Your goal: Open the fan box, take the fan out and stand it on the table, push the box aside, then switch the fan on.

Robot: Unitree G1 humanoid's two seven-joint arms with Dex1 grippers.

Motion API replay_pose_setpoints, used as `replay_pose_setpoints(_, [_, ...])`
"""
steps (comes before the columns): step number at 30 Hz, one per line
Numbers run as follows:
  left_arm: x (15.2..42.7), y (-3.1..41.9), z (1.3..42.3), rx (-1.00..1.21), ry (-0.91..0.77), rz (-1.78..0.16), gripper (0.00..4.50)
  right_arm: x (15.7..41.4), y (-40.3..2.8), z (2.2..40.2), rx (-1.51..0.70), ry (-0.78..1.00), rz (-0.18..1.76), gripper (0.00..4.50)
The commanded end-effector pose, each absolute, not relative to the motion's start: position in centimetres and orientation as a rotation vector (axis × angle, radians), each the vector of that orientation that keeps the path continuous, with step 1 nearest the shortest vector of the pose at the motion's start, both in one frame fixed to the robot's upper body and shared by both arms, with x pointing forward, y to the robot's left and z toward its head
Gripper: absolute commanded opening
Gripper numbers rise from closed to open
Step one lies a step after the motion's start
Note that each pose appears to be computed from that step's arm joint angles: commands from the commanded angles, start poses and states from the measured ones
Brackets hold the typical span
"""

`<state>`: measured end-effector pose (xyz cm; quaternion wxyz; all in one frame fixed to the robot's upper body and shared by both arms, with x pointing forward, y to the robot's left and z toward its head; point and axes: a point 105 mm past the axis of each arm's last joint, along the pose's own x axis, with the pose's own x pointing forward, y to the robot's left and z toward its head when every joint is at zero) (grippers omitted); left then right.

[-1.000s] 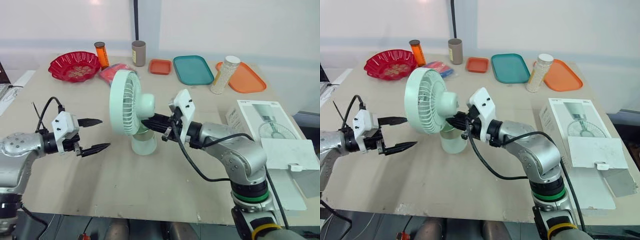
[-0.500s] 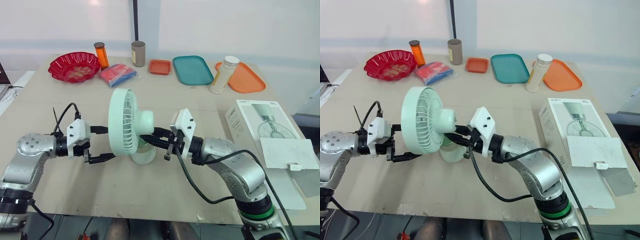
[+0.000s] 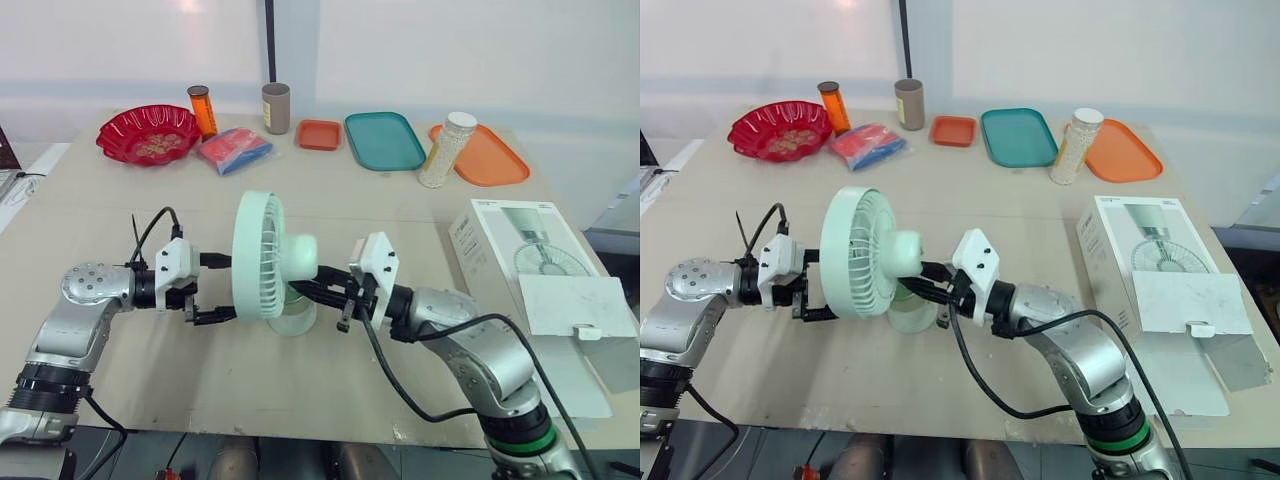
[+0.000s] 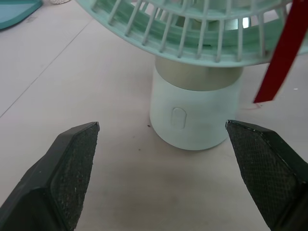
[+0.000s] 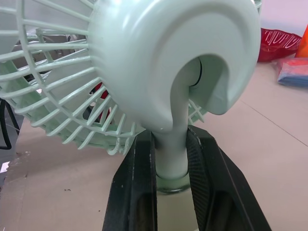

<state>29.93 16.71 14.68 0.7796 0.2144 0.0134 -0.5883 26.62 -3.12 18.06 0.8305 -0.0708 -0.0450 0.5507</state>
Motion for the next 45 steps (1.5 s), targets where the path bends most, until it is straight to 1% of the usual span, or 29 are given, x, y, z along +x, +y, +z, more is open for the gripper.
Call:
replay_pose_setpoints(1, [30.2, 16.9, 15.2, 0.499, 0.037, -1.285, 4.47, 26.2, -2.9, 19.6, -0.15, -0.187, 1.181, 0.29])
replay_pose_setpoints(8, [30.2, 16.3, 14.8, 0.476, 0.05, -1.316, 4.47, 26.4, -2.8, 19.4, -0.15, -0.186, 1.185, 0.29])
replay_pose_setpoints(9, [30.3, 16.3, 14.6, 0.469, 0.052, -1.315, 3.93, 26.4, -2.7, 19.3, -0.149, -0.185, 1.185, 0.29])
replay_pose_setpoints(10, [30.3, 16.2, 14.5, 0.465, 0.054, -1.316, 3.8, 26.4, -2.7, 19.3, -0.149, -0.185, 1.185, 0.29])
replay_pose_setpoints(11, [30.3, 16.1, 14.4, 0.463, 0.054, -1.318, 3.4, 26.4, -2.7, 19.3, -0.147, -0.184, 1.185, 0.29])
replay_pose_setpoints(12, [30.4, 15.9, 14.2, 0.458, 0.053, -1.322, 2.89, 26.4, -2.7, 19.3, -0.146, -0.182, 1.183, 0.29])
replay_pose_setpoints(13, [30.4, 15.8, 14.2, 0.455, 0.051, -1.325, 2.78, 26.4, -2.7, 19.3, -0.145, -0.181, 1.182, 0.29])
replay_pose_setpoints(17, [30.6, 15.4, 14.1, 0.452, 0.041, -1.328, 1.4, 26.6, -2.9, 19.1, -0.146, -0.174, 1.176, 0.29])
replay_pose_setpoints(18, [30.7, 15.3, 14.1, 0.452, 0.039, -1.328, 1.19, 26.6, -2.9, 19.1, -0.147, -0.172, 1.174, 0.29])
replay_pose_setpoints(21, [31.0, 15.0, 14.1, 0.465, 0.026, -1.324, 0.17, 26.7, -2.9, 19.0, -0.148, -0.171, 1.171, 0.29])
replay_pose_setpoints(22, [31.2, 15.0, 14.2, 0.467, 0.02, -1.313, 0.04, 26.7, -2.9, 19.0, -0.15, -0.172, 1.171, 0.29])
replay_pose_setpoints(26, [31.7, 15.0, 14.2, 0.462, 0.018, -1.291, 0.04, 26.9, -2.9, 19.1, -0.142, -0.17, 1.157, 0.29])
replay_pose_setpoints(45, [31.1, 13.8, 13.1, 0.452, 0.024, -1.341, 0.04, 27.1, -2.8, 19.2, -0.138, -0.171, 1.135, 0.29])
